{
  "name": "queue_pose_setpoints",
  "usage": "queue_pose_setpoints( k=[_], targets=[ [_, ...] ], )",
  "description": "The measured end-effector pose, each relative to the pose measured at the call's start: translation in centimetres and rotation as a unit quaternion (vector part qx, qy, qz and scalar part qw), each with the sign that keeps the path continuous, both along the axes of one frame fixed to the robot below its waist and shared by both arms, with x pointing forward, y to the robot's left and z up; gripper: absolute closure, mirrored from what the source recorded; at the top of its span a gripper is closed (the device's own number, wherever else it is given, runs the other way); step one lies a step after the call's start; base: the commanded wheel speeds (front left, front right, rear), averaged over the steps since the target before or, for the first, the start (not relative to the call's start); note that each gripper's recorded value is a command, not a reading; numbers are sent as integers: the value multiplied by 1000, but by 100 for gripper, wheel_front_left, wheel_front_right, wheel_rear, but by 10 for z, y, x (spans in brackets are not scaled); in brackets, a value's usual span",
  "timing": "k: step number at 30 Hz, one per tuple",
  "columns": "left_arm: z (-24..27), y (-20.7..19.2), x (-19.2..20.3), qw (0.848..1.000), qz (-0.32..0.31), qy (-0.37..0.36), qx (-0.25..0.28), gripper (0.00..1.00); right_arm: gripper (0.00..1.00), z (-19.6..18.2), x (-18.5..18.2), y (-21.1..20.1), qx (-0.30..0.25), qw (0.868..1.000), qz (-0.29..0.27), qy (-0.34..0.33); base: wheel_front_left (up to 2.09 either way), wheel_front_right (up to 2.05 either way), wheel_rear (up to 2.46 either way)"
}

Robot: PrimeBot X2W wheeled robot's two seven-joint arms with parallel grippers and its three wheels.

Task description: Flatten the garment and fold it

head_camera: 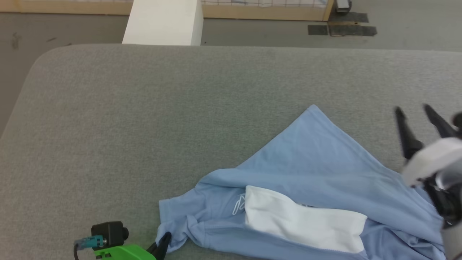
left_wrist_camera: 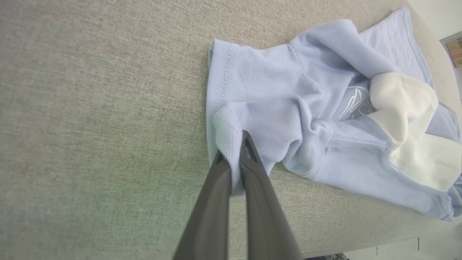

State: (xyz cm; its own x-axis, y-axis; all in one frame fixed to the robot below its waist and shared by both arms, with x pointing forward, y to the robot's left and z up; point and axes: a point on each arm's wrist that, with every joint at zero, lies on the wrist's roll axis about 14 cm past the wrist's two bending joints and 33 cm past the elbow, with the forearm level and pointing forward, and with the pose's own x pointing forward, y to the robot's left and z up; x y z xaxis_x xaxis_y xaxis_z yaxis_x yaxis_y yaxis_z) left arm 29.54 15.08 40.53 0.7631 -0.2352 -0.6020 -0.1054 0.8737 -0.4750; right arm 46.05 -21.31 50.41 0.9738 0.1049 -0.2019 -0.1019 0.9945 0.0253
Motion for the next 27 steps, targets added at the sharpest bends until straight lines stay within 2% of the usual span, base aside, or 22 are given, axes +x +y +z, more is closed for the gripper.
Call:
queue_pose_setpoints(
  k=[4,7,14,19,24,25,26,27],
  targets=[
    [-1,3,2,1000,6,0,-1,100,0,-2,23,53,2,996,86,-25,0,0,0],
    [-2,4,4,1000,11,1,-1,100,0,-12,38,79,3,992,127,-11,0,0,0],
    [-11,10,5,1000,27,14,0,100,0,-67,59,107,-12,979,169,112,0,0,0],
    [-18,14,6,999,42,23,0,100,0,-105,68,120,-46,959,191,206,0,0,0],
    [-24,18,5,998,53,30,0,100,0,-136,61,131,-82,928,213,294,0,0,0],
    [-25,19,5,998,55,30,1,100,15,-137,63,131,-91,923,215,307,0,0,0],
    [-25,19,5,998,57,31,1,100,54,-138,63,132,-101,916,218,320,0,0,0],
    [-26,20,4,998,58,32,1,100,73,-139,63,132,-108,912,220,329,0,0,0]
  ],
)
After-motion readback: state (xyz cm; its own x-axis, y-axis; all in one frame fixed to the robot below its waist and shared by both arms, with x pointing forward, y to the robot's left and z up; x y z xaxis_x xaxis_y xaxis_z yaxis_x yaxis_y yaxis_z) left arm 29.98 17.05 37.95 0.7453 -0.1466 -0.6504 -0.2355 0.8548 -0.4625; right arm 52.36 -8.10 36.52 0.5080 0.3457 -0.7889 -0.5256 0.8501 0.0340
